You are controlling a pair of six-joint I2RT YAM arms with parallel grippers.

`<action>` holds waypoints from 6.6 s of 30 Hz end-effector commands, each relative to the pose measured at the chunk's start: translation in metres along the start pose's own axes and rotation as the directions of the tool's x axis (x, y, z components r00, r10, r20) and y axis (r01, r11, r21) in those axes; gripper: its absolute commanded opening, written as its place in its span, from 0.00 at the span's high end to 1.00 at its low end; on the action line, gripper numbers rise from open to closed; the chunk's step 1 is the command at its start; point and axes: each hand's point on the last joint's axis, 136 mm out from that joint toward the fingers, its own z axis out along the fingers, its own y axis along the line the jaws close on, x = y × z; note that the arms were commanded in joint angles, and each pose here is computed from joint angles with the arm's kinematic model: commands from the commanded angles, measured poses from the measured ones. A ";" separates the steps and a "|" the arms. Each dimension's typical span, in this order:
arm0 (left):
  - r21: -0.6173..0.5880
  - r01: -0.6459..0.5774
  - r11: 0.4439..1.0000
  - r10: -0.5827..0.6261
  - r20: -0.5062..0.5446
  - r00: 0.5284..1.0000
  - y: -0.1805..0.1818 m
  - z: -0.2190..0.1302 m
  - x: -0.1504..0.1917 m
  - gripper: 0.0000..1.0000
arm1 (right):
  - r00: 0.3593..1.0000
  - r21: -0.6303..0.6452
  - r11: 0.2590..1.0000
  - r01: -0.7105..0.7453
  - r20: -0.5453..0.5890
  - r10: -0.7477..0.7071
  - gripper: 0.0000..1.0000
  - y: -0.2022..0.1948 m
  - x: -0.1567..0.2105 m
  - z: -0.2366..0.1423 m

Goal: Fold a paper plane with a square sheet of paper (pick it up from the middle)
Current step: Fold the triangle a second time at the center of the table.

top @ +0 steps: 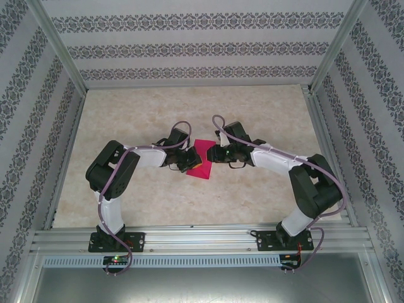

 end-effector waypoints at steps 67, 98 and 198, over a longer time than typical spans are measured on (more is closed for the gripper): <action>-0.111 0.011 0.994 -0.015 -0.033 0.999 0.031 0.005 0.007 1.00 | 0.942 -0.062 0.966 -0.249 -0.245 0.227 0.92 0.008 0.045 0.051; -0.137 0.046 0.989 -0.048 -0.014 0.999 0.044 0.006 0.009 1.00 | 0.908 0.058 0.961 -0.270 -0.317 0.274 0.88 -0.028 0.090 0.046; -0.053 -0.082 0.995 0.080 -0.049 0.996 0.024 0.002 -0.020 0.94 | 0.939 -0.073 0.967 -0.246 -0.265 0.219 0.87 0.020 0.051 0.041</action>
